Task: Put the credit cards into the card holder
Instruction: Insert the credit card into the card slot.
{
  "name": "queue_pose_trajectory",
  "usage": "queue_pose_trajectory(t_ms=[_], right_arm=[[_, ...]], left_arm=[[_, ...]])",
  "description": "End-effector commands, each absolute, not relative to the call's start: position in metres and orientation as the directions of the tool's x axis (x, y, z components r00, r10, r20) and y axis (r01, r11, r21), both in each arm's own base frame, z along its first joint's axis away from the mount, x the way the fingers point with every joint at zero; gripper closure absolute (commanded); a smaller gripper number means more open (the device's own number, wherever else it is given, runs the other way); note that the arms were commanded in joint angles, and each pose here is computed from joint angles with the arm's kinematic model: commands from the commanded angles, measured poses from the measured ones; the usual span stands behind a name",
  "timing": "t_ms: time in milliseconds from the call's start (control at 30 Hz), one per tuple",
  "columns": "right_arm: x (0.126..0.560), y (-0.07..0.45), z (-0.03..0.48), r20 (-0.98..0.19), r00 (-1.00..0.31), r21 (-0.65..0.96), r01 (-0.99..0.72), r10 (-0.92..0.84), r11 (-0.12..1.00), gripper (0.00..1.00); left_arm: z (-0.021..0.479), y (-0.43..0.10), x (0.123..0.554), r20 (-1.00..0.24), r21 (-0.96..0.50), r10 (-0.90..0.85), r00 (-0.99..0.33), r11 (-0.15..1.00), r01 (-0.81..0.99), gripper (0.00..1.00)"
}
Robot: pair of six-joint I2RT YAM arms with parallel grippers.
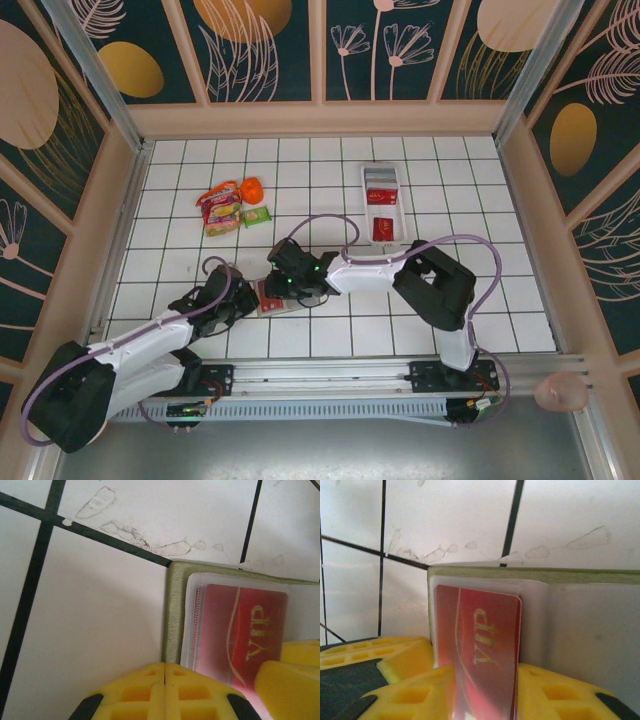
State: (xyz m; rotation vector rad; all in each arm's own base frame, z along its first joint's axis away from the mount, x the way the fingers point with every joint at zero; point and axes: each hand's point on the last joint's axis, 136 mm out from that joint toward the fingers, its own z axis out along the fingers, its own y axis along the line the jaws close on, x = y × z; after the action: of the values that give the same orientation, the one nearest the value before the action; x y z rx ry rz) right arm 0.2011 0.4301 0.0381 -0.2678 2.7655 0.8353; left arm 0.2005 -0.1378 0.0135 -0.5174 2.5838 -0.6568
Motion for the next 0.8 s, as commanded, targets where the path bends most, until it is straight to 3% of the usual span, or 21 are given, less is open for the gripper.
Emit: queue_pose_trajectory(t_ms=[0,133,267,567,633,767], right_arm=[[0.216,0.416,0.056,-0.354,-0.932,0.482,-0.253,-0.078,0.839,0.57],[0.225,0.414,0.078,-0.406,-0.909,0.478,-0.295,-0.089,0.828,0.52],[0.223,0.402,0.087,-0.414,-0.908,0.477,-0.278,-0.065,0.834,0.52],[0.184,0.369,0.060,-0.350,-0.937,0.411,-0.164,-0.011,0.897,0.51],[0.181,0.363,0.058,-0.351,-0.936,0.399,-0.145,0.004,0.905,0.40],[0.177,0.373,0.052,-0.324,-0.946,0.437,-0.145,0.004,0.888,0.39]], left_arm=[[0.015,-0.124,0.198,-0.338,-0.462,-0.442,-0.831,0.847,-0.263,0.92],[0.031,-0.114,0.200,-0.377,-0.449,-0.461,-0.803,0.849,-0.277,0.83],[0.049,-0.116,0.204,-0.395,-0.477,-0.472,-0.788,0.838,-0.264,0.82],[0.063,-0.142,0.214,-0.368,-0.563,-0.458,-0.809,0.803,-0.199,0.85],[0.058,-0.148,0.214,-0.343,-0.580,-0.457,-0.821,0.791,-0.197,0.86],[0.048,-0.152,0.213,-0.319,-0.579,-0.446,-0.836,0.790,-0.201,0.89]])
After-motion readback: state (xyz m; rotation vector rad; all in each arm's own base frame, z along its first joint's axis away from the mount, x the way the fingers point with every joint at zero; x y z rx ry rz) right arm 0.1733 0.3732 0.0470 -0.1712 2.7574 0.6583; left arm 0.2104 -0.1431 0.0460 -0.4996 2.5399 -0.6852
